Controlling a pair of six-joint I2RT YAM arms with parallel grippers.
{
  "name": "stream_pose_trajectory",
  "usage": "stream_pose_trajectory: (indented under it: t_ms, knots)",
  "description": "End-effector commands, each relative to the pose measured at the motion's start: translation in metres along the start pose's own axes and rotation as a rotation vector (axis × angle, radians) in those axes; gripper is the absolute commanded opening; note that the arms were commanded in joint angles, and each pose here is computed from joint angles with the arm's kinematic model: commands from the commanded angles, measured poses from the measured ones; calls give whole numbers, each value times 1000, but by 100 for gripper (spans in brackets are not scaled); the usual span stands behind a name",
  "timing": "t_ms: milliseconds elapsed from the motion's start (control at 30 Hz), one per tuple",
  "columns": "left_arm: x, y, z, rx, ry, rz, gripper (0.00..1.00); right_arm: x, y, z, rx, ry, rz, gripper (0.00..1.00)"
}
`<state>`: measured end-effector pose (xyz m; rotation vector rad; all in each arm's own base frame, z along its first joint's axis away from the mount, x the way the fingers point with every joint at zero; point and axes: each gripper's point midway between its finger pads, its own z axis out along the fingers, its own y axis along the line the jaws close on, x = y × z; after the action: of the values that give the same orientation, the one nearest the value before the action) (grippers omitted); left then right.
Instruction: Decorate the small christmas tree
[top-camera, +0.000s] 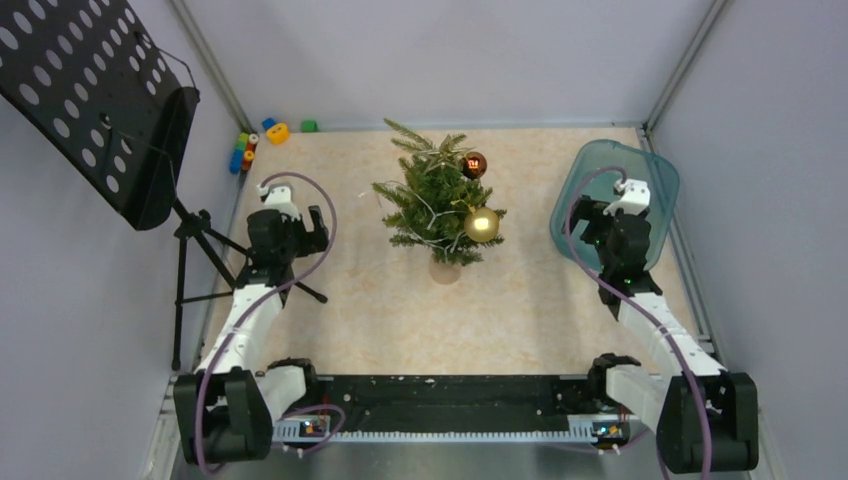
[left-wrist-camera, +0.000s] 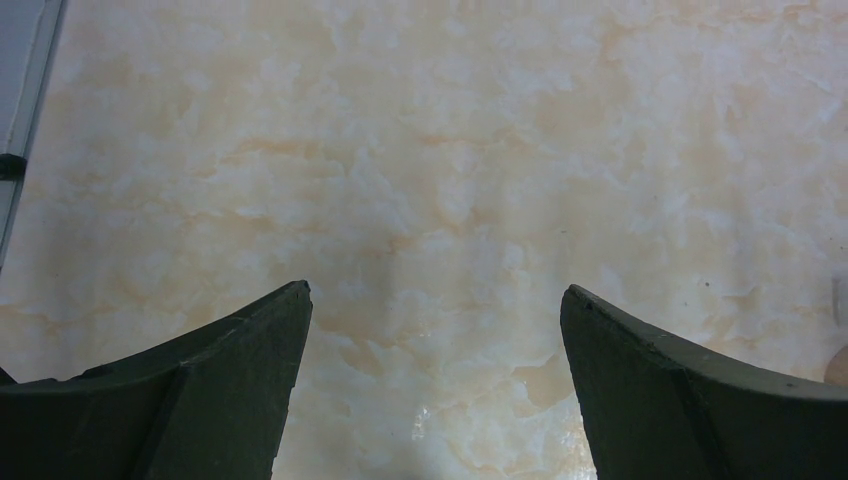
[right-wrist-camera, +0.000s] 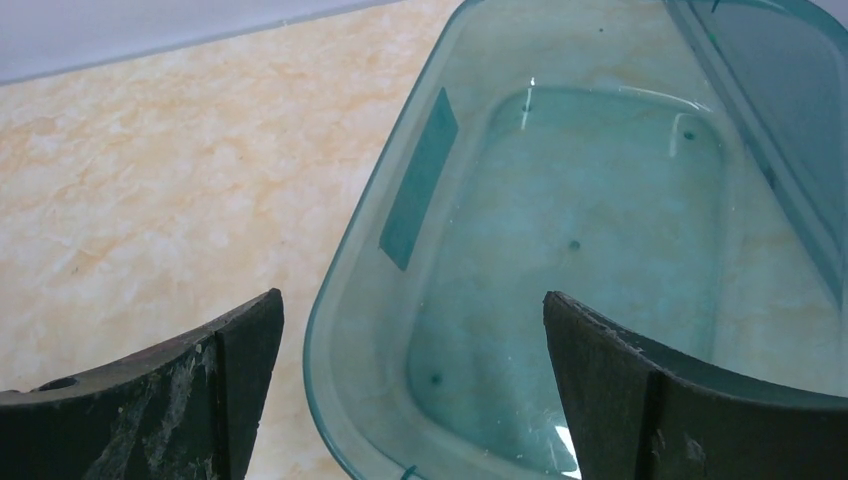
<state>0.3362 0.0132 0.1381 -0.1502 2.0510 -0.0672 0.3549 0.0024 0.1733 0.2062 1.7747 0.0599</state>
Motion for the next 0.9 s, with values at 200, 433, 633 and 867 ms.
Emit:
stream_pose_trajectory:
  t_ms: [200, 433, 633, 867]
  knots:
    - [-2, 2, -10, 42, -72, -21, 99, -17, -3, -11, -5, -131, -11, 99]
    - [-4, 7, -18, 46, -147, -25, 99, -29, 6, -32, -74, -230, -15, 99]
    - [1, 5, -21, 61, -168, -15, 99, -26, 13, -47, -138, -283, -34, 99]
    - [1, 7, -24, 48, -190, -45, 99, -22, 7, -55, -112, -292, -23, 99]
